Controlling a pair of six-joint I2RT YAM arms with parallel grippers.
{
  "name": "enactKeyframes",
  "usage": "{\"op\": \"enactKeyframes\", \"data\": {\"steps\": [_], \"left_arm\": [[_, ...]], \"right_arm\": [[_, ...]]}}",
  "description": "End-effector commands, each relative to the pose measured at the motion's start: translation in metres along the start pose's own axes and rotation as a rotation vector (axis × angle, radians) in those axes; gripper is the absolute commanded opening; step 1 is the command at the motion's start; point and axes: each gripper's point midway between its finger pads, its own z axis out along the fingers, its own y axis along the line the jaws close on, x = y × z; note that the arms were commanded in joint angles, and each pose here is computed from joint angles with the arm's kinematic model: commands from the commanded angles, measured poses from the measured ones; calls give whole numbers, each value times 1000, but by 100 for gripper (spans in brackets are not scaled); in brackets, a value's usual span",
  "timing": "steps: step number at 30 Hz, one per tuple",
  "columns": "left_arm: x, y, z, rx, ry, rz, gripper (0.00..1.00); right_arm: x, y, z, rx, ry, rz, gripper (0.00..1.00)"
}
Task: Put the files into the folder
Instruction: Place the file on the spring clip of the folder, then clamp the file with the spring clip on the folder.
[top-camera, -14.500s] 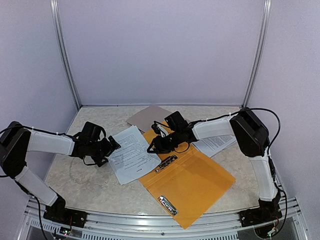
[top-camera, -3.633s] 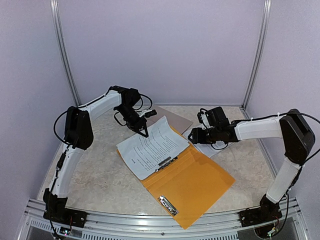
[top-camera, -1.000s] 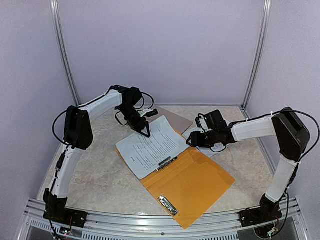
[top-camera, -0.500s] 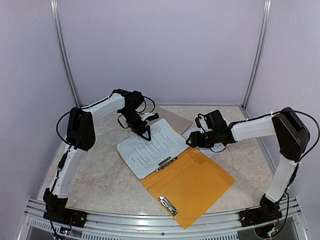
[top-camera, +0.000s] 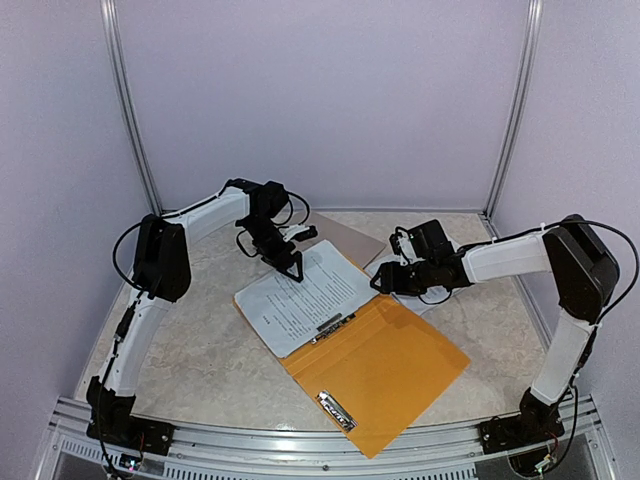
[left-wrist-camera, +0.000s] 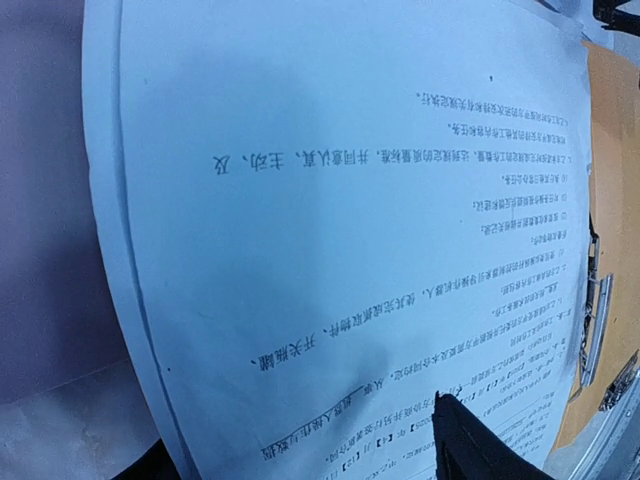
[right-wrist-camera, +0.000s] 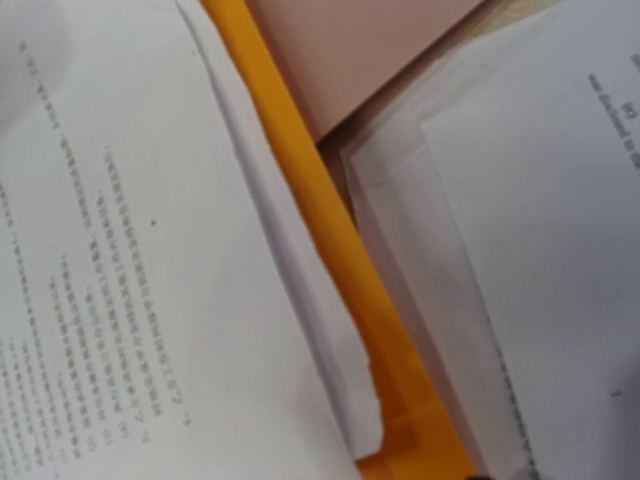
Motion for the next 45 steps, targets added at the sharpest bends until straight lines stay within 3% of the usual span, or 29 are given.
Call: {"op": "enactKeyframes", "data": {"steps": [1, 7, 21, 30, 35, 39, 45], "left_arm": [[-3, 2, -1, -39, -7, 3, 72], [-13, 4, -18, -97, -49, 15, 98], [-31, 22, -59, -304, -192, -30, 99], [-24, 18, -97, -401, -368, -272, 99], [-13, -16, -93, -226, -424, -403, 99], [-17, -58, -81, -15, -431, -416, 99], [-19, -86, -52, 115, -375, -438, 99]], "right_arm": [[6, -7, 1, 2, 9, 20, 60], [7, -7, -1, 0, 6, 29, 60], [-2, 6, -18, -19, -55, -23, 59], [-4, 41, -20, -78, -49, -219, 52], [-6, 64, -15, -111, -46, -305, 52], [3, 78, -13, -146, -31, -330, 52], [17, 83, -14, -168, -16, -345, 52]]}}
